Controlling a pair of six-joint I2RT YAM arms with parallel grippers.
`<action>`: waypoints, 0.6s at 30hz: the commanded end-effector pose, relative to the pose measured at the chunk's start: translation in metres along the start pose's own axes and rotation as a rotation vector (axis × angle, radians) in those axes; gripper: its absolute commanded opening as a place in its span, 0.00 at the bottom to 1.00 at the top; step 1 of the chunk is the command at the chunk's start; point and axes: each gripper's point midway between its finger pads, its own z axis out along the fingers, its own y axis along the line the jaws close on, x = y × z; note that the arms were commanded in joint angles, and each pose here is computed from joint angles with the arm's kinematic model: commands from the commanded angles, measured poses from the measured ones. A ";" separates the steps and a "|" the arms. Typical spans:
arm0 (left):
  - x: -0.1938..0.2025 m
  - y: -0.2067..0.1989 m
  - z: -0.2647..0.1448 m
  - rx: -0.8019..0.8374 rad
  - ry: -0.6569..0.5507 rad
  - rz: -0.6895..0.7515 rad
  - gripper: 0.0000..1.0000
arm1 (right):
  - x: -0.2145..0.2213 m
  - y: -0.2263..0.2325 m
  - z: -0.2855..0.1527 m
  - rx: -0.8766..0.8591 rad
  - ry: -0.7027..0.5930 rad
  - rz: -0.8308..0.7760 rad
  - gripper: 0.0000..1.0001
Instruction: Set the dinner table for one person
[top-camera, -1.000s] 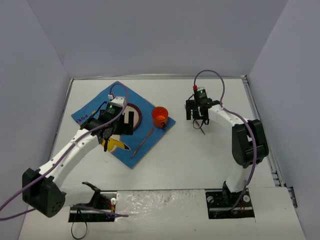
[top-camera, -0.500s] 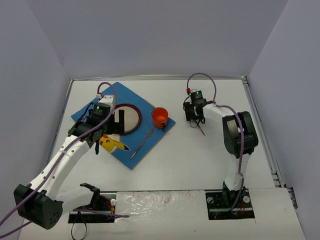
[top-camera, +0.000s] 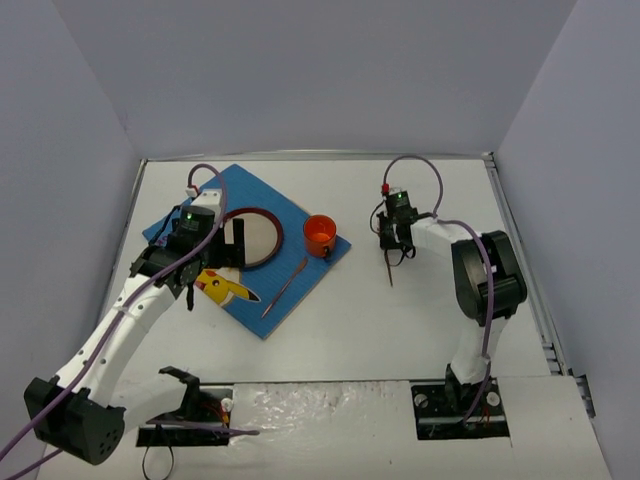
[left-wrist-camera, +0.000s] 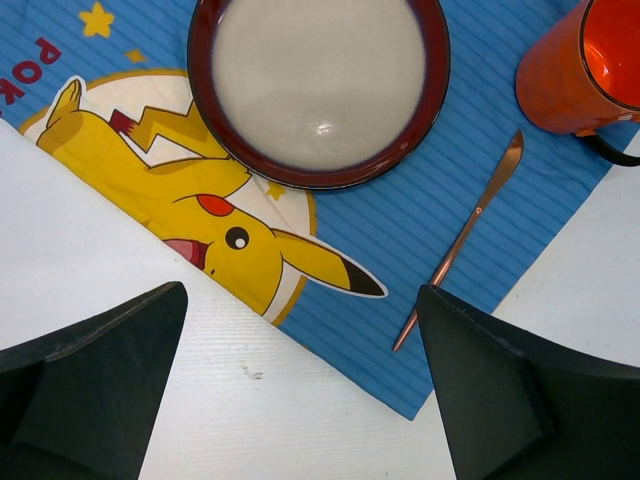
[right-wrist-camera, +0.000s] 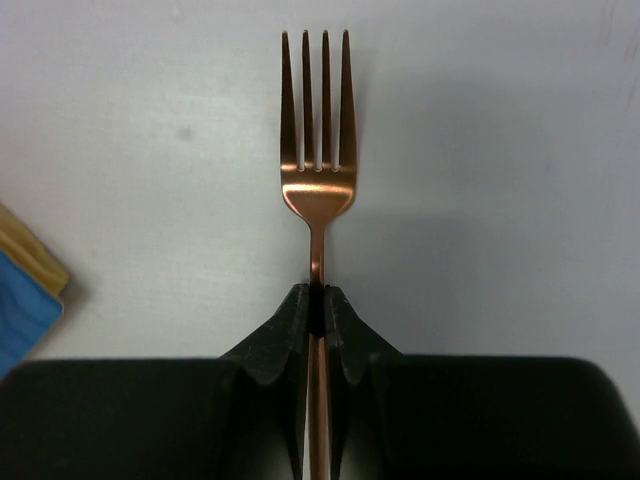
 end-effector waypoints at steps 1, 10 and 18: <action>-0.016 -0.001 -0.009 0.020 -0.069 -0.019 0.97 | 0.048 0.018 -0.037 -0.002 0.097 0.150 0.00; -0.016 -0.004 -0.009 0.033 -0.070 -0.053 0.97 | 0.091 0.063 -0.081 0.028 0.081 0.294 0.03; -0.014 -0.023 -0.005 0.108 -0.047 -0.131 0.97 | 0.114 0.111 -0.088 -0.029 0.111 0.269 0.27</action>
